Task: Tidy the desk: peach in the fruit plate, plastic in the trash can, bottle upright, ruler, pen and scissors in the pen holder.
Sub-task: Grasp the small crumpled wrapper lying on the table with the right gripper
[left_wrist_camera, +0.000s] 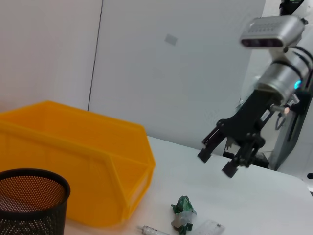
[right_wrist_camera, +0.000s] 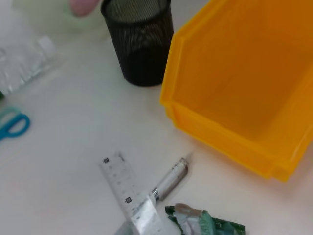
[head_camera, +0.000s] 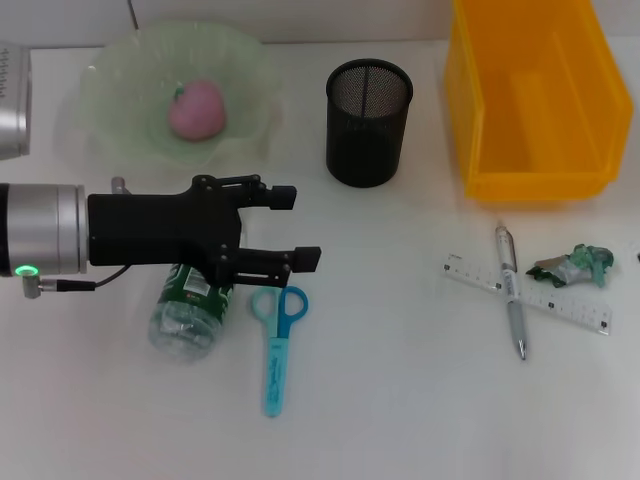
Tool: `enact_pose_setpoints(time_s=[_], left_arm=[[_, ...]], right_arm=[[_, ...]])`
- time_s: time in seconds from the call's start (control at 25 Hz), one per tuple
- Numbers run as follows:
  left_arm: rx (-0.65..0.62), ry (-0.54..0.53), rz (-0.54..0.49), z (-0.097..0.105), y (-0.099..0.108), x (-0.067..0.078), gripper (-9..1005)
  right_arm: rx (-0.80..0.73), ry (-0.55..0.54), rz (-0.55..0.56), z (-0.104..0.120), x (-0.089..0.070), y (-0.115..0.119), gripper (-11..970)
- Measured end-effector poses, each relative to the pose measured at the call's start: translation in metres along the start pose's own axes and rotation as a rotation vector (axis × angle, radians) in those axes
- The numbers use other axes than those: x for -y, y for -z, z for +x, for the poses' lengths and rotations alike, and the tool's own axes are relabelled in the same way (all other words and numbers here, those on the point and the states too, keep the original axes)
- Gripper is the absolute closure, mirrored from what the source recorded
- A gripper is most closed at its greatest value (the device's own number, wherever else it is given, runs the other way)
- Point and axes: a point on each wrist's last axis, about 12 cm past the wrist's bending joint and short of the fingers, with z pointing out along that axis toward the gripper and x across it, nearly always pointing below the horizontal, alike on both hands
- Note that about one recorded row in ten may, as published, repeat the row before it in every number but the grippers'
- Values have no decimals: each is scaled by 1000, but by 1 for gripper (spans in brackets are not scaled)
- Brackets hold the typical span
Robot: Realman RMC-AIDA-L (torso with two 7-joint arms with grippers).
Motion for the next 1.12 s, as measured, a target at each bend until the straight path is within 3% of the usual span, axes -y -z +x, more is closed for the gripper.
enact_pose_setpoints(time_s=[0.28, 0.6, 1.04, 1.12], left_arm=[[-1, 12, -9, 3, -1, 0, 162], [-1, 21, -20, 6, 0, 0, 163], [-6, 27, -37, 7, -2, -3, 163], [-6, 26, -38, 7, -2, -3, 163]], right_arm=[[-47, 51, -18, -20, 3, -49, 215], [-74, 93, -20, -26, -2, -75, 218], [-84, 85, -40, -26, -3, -89, 667], [-88, 88, -41, -26, -3, -89, 709]])
